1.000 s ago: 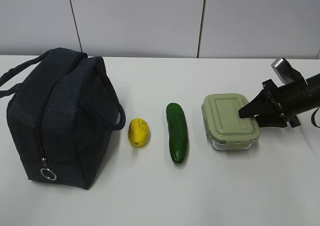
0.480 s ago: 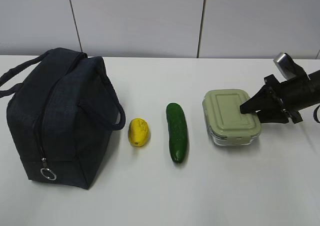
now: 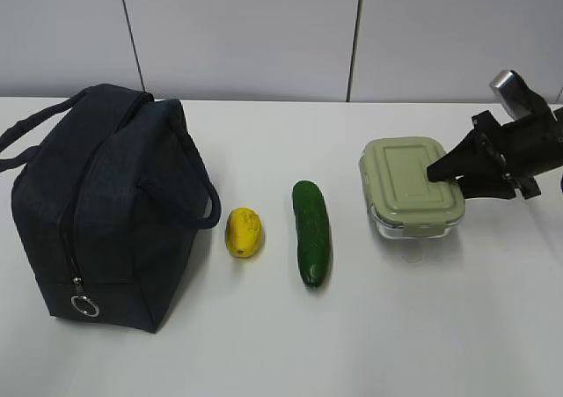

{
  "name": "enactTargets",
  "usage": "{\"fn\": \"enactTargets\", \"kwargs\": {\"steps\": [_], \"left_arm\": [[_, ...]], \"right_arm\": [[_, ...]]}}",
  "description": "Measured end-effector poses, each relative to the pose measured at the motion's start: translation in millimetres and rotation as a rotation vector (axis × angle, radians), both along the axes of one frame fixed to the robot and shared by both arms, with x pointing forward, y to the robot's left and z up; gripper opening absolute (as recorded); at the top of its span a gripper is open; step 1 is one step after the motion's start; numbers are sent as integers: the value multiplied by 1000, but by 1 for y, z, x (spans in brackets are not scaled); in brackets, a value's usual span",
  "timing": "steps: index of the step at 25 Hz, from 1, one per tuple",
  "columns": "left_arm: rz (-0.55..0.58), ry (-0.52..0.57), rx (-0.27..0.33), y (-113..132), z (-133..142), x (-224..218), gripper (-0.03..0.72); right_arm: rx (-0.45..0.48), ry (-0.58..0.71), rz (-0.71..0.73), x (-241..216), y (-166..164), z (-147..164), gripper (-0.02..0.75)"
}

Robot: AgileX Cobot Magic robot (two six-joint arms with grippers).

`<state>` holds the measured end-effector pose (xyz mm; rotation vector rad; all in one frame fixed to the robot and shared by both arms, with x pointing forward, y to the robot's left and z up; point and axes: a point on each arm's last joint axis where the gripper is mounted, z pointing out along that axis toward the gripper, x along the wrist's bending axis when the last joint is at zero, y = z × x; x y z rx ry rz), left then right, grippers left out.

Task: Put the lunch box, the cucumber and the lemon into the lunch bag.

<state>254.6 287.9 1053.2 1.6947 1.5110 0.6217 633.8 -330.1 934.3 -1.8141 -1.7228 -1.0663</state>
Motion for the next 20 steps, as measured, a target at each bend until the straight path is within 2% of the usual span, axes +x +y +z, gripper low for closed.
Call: {"fn": "enactTargets", "kwargs": {"steps": [8, 20], "left_arm": [[-7, -5, -36, -4, 22, 16, 238], [-6, 116, -40, -12, 59, 73, 239]], "right_arm": [[14, -28, -29, -1, 1, 19, 351], [39, -78, -62, -5, 7, 53, 351]]}}
